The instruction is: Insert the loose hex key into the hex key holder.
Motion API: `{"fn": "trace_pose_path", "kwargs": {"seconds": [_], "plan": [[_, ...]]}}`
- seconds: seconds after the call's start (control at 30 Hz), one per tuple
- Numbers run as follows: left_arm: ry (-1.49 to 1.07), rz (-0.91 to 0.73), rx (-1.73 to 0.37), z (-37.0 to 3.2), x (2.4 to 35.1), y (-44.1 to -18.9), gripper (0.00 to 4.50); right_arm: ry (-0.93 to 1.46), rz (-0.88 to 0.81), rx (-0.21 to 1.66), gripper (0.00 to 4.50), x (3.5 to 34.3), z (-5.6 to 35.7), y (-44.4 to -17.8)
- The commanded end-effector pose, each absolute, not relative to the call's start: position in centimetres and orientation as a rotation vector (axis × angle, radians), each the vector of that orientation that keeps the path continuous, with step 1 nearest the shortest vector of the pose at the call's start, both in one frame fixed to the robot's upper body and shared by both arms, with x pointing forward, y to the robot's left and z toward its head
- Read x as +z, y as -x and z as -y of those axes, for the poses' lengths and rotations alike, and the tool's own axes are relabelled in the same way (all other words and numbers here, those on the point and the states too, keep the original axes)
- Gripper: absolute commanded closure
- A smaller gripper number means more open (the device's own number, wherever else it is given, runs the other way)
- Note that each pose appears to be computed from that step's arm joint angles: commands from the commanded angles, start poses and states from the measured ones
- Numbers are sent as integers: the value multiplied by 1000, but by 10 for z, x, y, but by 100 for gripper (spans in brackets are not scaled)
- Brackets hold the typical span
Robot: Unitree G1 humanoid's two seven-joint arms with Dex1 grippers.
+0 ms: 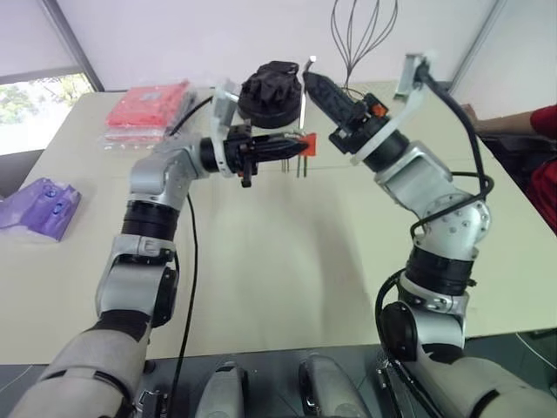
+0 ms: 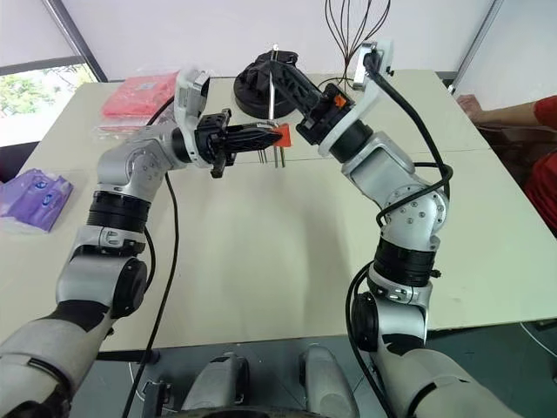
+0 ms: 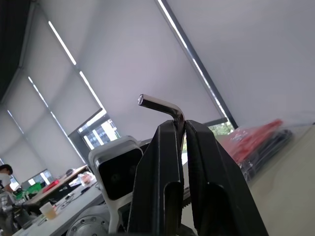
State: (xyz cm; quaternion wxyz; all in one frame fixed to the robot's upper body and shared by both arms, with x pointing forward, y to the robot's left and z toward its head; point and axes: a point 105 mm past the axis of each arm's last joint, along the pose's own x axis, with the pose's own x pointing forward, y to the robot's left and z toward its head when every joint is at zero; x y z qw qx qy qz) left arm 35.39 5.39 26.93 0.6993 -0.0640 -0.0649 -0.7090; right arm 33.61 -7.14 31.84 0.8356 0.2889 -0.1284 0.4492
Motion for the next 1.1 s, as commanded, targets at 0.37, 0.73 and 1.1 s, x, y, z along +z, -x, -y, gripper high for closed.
{"fn": "trace_pose_path", "kwargs": {"seconds": [0.37, 0.73, 1.1], "plan": [[139, 225, -1554, -64, 286, -350, 450, -577, 343, 942, 448, 326, 84, -335], [105, 228, -1564, -58, 284, -345, 450, -576, 343, 935, 448, 322, 84, -337], [73, 205, -1548, -55, 273, -349, 450, -582, 351, 943, 448, 325, 82, -335]]}}
